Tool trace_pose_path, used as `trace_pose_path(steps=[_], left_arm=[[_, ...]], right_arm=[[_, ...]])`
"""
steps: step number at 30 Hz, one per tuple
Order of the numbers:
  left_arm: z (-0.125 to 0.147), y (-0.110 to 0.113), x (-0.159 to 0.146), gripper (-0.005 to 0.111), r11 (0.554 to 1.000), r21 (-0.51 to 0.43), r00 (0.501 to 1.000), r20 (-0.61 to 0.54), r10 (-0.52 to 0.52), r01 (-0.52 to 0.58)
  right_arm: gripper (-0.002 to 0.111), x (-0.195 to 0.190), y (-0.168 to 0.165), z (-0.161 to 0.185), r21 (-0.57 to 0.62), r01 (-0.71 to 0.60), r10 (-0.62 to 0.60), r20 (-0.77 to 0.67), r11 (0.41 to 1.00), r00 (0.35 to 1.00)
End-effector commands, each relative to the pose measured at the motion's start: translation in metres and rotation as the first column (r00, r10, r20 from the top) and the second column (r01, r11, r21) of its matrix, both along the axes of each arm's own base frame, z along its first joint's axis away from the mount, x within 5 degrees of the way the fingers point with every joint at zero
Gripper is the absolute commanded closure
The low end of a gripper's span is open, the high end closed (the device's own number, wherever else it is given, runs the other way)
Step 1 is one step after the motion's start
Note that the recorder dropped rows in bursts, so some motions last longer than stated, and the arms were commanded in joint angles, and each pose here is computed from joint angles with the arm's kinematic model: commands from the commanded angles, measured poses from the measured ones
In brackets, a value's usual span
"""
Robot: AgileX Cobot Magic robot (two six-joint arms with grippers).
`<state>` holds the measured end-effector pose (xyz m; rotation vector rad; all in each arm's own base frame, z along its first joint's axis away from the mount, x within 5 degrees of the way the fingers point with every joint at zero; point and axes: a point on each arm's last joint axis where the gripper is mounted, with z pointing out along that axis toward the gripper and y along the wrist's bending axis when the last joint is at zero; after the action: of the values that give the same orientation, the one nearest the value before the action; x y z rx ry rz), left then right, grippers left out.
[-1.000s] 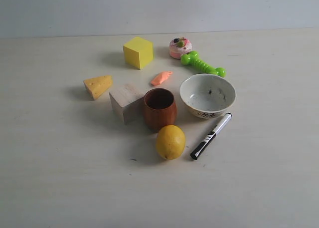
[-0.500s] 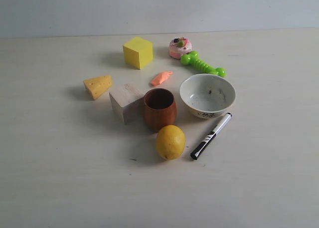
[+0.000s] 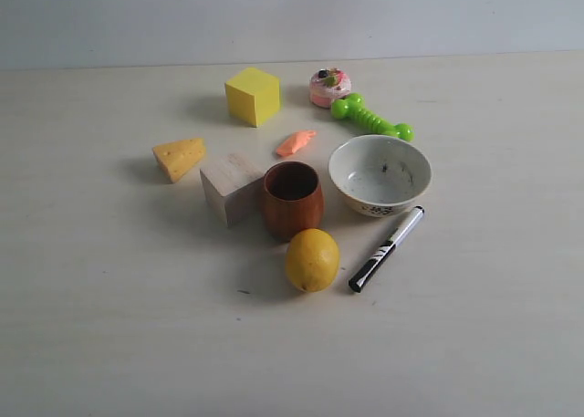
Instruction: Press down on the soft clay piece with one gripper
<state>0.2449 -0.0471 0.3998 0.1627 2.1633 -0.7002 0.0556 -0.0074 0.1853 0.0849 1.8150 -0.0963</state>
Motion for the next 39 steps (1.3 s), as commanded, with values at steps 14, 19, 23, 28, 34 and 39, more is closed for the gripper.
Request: trace_pose_path(steps=[14,19,23,28,34,39], left_arm=[[0.003,0.001,0.014,0.107,0.997,-0.064,0.997,0.054,0.057,-0.053],[0.003,-0.006,0.020,0.107,0.992,-0.126,0.998,0.057,0.015,-0.008],[0.000,-0.040,0.033,0.107,0.992,-0.033,0.992,0.000,-0.123,0.123],[-0.015,-0.095,0.061,0.107,0.972,0.185,0.983,-0.137,-0.124,0.148],[-0.048,-0.155,0.082,0.107,0.937,0.250,0.943,-0.289,-0.168,0.243],[-0.072,-0.192,0.089,0.107,0.915,0.266,0.920,-0.333,-0.208,0.303]], right_arm=[[0.108,0.000,0.000,-0.001,-0.008,0.005,-0.005,0.005,1.000,1.000],[0.108,0.000,0.000,-0.001,-0.008,0.005,-0.005,0.005,1.000,1.000],[0.108,0.000,0.000,-0.001,-0.008,0.005,-0.005,0.005,1.000,1.000],[0.108,0.000,0.000,0.001,-0.009,0.004,-0.003,0.022,1.000,1.000],[0.108,0.000,0.000,0.001,-0.009,0.004,-0.004,0.020,1.000,1.000],[0.108,0.000,0.000,0.001,-0.009,0.004,-0.004,0.020,1.000,1.000]])
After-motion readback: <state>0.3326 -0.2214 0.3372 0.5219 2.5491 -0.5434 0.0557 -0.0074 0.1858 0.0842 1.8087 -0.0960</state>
